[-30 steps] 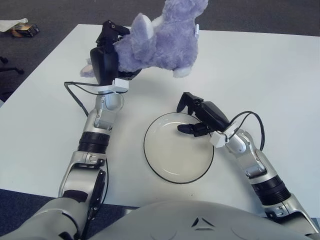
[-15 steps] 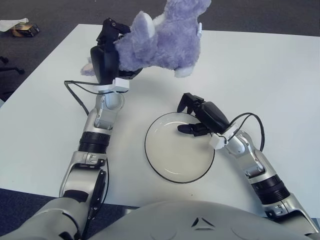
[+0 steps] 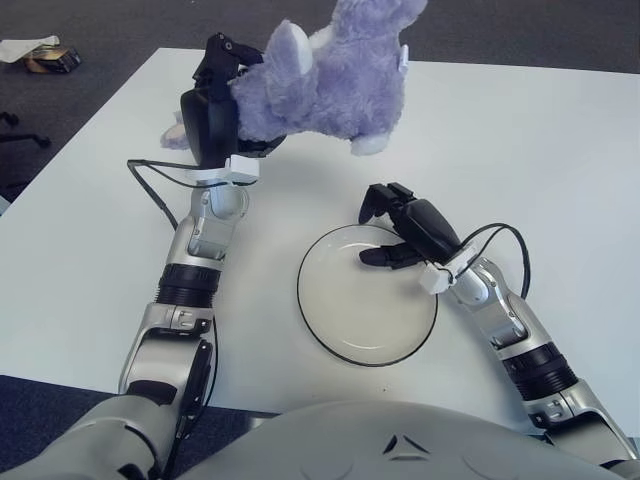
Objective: Put the doll into the plate.
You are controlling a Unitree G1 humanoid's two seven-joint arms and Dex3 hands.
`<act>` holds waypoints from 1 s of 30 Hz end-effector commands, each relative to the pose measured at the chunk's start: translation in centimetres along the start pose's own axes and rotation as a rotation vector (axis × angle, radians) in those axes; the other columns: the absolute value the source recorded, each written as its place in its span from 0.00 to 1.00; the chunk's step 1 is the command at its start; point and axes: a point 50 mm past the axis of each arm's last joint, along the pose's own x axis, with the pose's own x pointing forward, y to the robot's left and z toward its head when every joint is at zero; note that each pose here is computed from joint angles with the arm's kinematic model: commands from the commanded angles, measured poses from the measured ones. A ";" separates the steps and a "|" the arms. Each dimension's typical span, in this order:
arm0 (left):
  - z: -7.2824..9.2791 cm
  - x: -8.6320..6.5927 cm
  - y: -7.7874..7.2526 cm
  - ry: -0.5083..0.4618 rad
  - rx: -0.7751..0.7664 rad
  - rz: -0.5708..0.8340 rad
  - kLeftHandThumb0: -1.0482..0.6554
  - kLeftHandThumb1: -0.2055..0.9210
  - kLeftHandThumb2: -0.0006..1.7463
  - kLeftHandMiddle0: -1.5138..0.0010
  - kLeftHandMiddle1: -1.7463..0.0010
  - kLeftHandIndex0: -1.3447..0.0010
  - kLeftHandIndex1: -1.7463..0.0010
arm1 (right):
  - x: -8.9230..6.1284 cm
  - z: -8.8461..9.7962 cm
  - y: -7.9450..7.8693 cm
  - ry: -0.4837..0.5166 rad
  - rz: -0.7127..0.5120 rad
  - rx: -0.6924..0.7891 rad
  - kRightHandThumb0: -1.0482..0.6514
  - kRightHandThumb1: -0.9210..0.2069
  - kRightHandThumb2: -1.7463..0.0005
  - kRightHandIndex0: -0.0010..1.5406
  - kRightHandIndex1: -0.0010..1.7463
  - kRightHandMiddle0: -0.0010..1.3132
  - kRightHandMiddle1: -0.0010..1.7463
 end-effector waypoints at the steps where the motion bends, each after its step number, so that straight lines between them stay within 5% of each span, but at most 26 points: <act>1: 0.1 0.0 0.3 -0.002 -0.006 0.019 0.61 0.12 1.00 0.41 0.02 0.49 0.00 | -0.3 -1.1 0.1 0.050 0.024 -0.039 0.41 0.00 0.70 0.10 0.86 0.14 1.00; 30: 0.1 -0.5 1.0 0.029 -0.018 -0.024 0.61 0.13 1.00 0.42 0.00 0.49 0.00 | 1.7 -3.0 -1.8 0.052 -0.019 -0.159 0.41 0.00 0.70 0.15 1.00 0.15 1.00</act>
